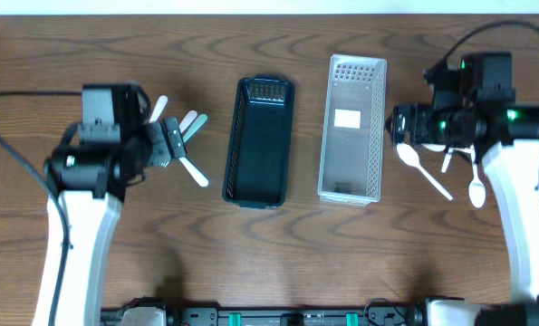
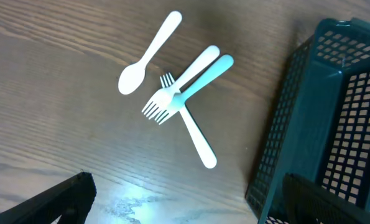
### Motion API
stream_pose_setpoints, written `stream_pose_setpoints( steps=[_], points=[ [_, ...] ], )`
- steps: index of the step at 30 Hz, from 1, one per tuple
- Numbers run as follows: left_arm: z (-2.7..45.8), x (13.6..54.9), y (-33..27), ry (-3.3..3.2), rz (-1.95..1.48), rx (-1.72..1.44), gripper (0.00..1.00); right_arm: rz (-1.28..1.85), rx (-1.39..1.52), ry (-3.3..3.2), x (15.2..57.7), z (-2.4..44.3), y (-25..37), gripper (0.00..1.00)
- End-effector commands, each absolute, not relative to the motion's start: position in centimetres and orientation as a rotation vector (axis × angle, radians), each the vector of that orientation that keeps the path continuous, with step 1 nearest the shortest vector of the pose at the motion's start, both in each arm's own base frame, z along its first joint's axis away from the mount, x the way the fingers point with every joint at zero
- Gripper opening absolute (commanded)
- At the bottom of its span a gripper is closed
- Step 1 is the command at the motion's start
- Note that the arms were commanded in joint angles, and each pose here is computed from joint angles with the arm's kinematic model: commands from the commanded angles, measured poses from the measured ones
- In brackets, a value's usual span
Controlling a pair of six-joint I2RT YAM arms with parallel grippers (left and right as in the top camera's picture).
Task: Pack container
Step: 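Lower the right gripper onto a white spoon on the right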
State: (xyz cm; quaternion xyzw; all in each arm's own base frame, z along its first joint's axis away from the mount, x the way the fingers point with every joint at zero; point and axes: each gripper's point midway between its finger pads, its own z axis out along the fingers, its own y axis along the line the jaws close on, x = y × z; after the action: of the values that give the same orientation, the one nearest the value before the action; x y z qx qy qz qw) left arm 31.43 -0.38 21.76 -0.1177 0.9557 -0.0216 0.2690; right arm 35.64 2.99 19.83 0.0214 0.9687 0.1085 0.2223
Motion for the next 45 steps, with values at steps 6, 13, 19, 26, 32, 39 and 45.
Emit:
stream_pose_setpoints(
  steps=[6, 13, 19, 26, 32, 39, 45],
  points=[
    [21.2, 31.4, 0.0, 2.630, -0.017, -0.301, 0.98, 0.182, 0.352, 2.817, 38.1, 14.4, -3.5, 0.95],
    [21.2, 31.4, 0.0, 2.633, -0.016, -0.301, 0.98, 0.043, -0.051, 2.978, 37.8, 9.3, -5.2, 0.97],
    [21.2, 31.4, 0.0, 2.633, -0.017, -0.302, 0.98, 0.059, -0.186, 3.052, 37.4, 6.7, -5.2, 0.73],
    [21.2, 31.4, 0.0, 2.633, -0.017, -0.302, 0.98, 0.054, -0.244, 3.193, 35.8, 2.9, -5.5, 0.60],
    [21.2, 31.4, 0.0, 2.633, -0.017, -0.302, 0.98, 0.080, -0.253, 3.315, 34.0, 0.2, -5.5, 0.48],
    [21.2, 31.4, 0.0, 2.633, -0.017, -0.302, 0.98, 0.086, -0.278, 3.358, 33.5, -1.1, -4.8, 0.43],
    [21.2, 31.4, 0.0, 2.632, -0.017, -0.302, 0.98, -0.060, -0.257, 3.382, 33.3, -1.2, -5.5, 0.33]
  ],
)
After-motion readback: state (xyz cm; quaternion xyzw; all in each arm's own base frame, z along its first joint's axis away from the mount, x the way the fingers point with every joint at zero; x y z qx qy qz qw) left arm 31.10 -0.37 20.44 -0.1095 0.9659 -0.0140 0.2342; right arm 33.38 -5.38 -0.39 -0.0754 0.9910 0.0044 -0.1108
